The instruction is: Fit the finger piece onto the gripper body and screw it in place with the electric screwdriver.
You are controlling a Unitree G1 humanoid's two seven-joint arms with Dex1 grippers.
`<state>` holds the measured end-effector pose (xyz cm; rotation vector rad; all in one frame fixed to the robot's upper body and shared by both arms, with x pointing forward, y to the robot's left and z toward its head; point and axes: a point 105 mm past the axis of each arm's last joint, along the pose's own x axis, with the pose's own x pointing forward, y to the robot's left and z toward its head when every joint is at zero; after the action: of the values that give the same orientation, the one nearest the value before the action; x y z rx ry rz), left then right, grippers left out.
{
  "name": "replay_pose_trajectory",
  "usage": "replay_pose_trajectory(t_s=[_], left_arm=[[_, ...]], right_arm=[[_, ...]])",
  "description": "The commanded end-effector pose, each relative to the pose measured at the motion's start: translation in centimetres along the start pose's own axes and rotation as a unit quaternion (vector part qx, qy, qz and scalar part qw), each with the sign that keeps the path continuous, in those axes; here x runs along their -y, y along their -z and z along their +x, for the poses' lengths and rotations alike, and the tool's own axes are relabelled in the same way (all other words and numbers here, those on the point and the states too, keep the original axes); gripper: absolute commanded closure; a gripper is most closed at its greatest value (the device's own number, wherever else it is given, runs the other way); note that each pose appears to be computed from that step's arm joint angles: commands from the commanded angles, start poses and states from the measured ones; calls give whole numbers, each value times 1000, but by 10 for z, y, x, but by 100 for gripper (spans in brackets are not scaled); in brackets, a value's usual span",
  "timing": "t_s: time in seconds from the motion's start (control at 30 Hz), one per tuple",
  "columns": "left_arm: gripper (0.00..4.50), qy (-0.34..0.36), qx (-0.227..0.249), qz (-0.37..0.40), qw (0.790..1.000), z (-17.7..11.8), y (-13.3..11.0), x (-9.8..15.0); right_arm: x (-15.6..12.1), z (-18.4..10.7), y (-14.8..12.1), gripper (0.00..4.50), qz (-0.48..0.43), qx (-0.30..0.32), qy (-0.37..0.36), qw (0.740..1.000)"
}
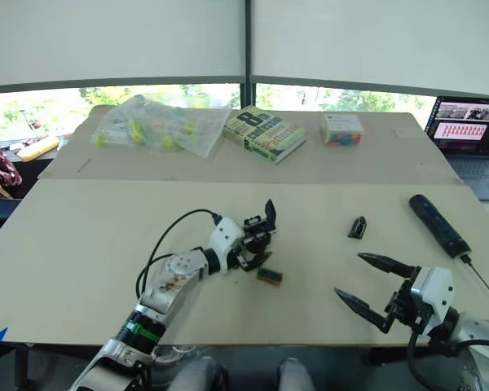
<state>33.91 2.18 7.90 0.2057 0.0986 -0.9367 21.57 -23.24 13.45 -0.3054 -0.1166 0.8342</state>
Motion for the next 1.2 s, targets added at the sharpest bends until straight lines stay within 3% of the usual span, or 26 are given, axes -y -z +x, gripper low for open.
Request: replay_pose_trajectory(t_s=[0.03, 0.27, 0.37, 0.47, 0.87, 0.97, 1.07, 1.2], left_arm=[[1, 20, 2, 6, 1000, -11, -9, -6], [1, 45, 7, 32, 998, -24, -13, -29], [1, 86, 20, 23, 996, -22, -15, -32], [1, 136, 4, 25, 990, -22, -9, -35], [1, 202, 17, 38, 978, 0, -8, -28], [83, 208, 18, 41, 977, 2, -2, -22], [220, 192, 32, 49, 980, 3, -3, -22], [221, 136, 61, 49, 988, 5, -17, -25]], right_arm=[[-2, 3, -9, 0, -22, 17, 2, 1000], [-4, 6, -7, 0, -17, 20, 9, 1000], [-6, 8, -7, 0, -16, 22, 8, 1000], [-5, 9, -8, 0, -17, 24, 10, 1000], [-6, 3, -12, 0, -27, 16, 25, 999], [-6, 1, -12, 0, -27, 12, 26, 999], [-6, 1, -11, 0, -27, 11, 26, 999], [-7, 3, -11, 0, -27, 12, 24, 999]])
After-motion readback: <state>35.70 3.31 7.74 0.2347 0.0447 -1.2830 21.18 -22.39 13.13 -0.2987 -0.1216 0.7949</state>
